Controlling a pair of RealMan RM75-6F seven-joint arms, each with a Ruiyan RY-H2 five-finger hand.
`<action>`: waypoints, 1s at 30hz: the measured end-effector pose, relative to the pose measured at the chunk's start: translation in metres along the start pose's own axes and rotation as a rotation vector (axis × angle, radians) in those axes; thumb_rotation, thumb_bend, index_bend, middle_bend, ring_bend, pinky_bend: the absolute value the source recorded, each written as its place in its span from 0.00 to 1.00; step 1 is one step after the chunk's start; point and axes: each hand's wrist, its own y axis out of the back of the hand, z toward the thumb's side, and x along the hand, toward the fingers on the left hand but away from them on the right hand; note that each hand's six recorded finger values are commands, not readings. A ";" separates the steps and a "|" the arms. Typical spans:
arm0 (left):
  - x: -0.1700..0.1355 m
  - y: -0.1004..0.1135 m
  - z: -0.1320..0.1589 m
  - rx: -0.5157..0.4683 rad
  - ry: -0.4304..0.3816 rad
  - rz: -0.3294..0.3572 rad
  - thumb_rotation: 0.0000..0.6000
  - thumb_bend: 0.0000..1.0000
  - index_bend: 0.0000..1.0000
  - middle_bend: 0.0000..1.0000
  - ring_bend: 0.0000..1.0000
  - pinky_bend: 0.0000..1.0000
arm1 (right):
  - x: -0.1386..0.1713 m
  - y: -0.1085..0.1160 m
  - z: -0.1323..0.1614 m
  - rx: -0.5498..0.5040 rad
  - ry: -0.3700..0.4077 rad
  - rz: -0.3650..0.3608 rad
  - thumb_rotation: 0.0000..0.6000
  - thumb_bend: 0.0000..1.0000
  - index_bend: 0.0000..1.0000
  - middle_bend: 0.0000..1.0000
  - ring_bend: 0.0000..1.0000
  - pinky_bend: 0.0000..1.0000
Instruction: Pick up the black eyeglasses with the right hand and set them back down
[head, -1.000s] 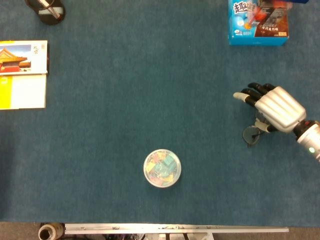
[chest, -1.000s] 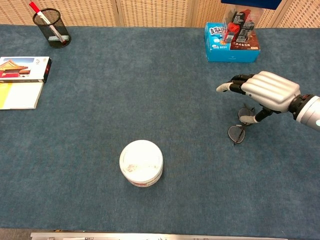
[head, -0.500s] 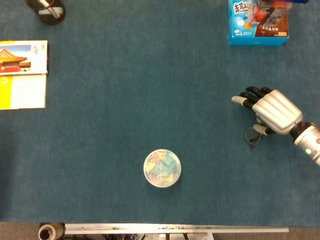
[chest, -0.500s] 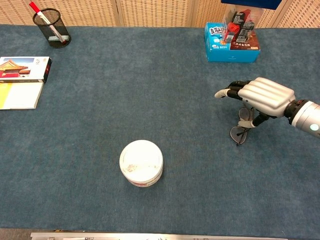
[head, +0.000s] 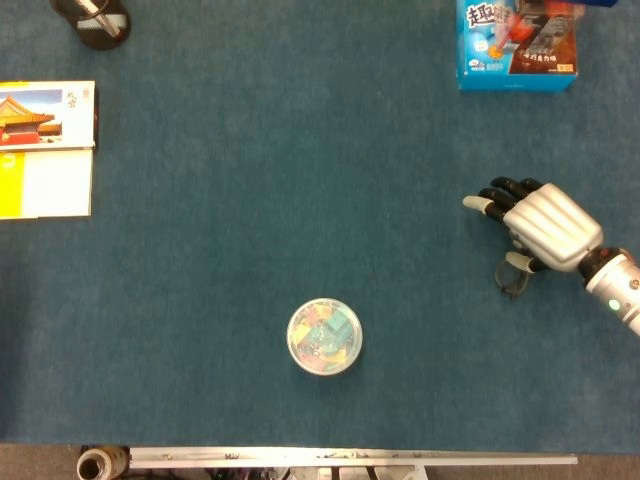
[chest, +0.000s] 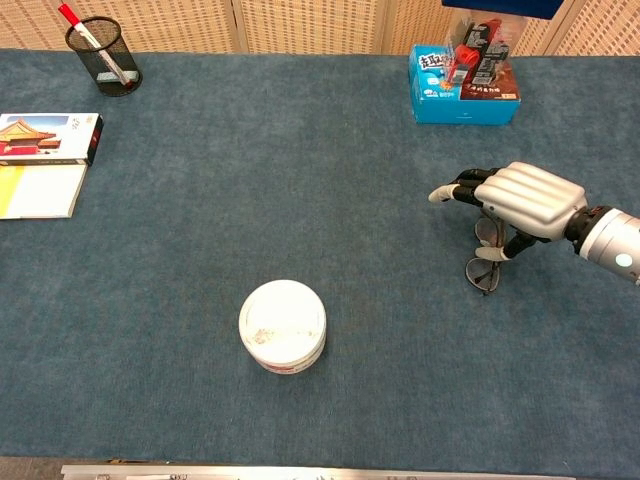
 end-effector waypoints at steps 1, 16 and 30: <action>0.000 0.000 0.000 0.000 0.000 0.000 1.00 0.51 0.31 0.43 0.36 0.56 | 0.000 0.001 0.000 -0.001 -0.001 -0.003 1.00 0.19 0.19 0.24 0.16 0.33; 0.000 0.001 0.003 0.006 -0.006 0.002 1.00 0.51 0.31 0.43 0.36 0.56 | 0.013 0.026 -0.004 0.008 -0.006 -0.061 1.00 0.20 0.19 0.24 0.16 0.33; 0.001 0.001 0.004 0.005 -0.006 -0.001 1.00 0.51 0.31 0.43 0.36 0.56 | 0.024 0.016 0.002 0.000 0.001 -0.026 1.00 0.21 0.19 0.24 0.16 0.33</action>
